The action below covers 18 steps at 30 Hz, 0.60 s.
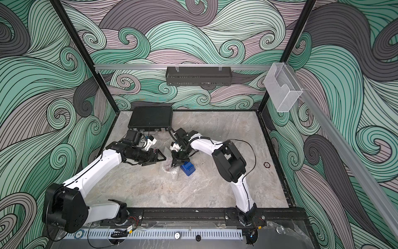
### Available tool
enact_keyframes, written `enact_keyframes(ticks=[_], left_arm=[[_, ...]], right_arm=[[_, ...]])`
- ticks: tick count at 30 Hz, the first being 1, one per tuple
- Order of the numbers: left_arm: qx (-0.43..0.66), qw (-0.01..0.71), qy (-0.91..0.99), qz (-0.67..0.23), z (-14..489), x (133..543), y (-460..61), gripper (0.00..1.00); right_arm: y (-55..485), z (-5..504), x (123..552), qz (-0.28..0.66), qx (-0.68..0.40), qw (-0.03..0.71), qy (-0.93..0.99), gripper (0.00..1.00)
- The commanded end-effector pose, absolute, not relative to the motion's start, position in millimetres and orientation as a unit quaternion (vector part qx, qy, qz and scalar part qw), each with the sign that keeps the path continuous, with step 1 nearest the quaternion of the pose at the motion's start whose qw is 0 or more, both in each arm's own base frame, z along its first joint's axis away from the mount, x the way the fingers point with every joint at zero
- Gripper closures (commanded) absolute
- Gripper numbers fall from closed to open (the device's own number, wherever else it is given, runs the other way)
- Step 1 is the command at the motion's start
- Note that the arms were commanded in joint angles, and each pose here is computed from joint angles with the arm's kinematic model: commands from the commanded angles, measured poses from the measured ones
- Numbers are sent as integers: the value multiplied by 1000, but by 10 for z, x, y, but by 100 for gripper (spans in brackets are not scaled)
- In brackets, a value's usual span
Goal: Wrap mugs in bubble wrap
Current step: Stick the tape on the bubble wrap.
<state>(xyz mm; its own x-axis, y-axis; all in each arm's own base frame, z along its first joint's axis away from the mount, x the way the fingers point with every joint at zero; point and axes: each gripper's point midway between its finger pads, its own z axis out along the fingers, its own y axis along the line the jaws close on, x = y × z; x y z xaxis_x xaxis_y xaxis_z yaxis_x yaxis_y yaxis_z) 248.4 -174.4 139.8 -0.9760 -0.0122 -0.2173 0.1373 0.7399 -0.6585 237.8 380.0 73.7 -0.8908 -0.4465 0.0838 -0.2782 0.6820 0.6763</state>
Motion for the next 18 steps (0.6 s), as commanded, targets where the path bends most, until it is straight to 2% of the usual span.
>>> enact_keyframes(ticks=[1, 9, 16, 18], left_arm=[[23, 103, 904, -414, 1325, 2652, -1918, 12], [23, 54, 923, -381, 983, 2656, -1872, 18], [-3, 9, 939, -344, 633, 2588, -1780, 38], [-19, 5, 944, -329, 546, 2603, -1743, 46]], right_arm=[[3640, 496, 2355, -304, 185, 144, -923, 100], [3636, 478, 2343, -304, 187, 147, -922, 100], [3633, 475, 2346, -303, 186, 146, -923, 100], [3631, 475, 2344, -303, 185, 147, -923, 100]])
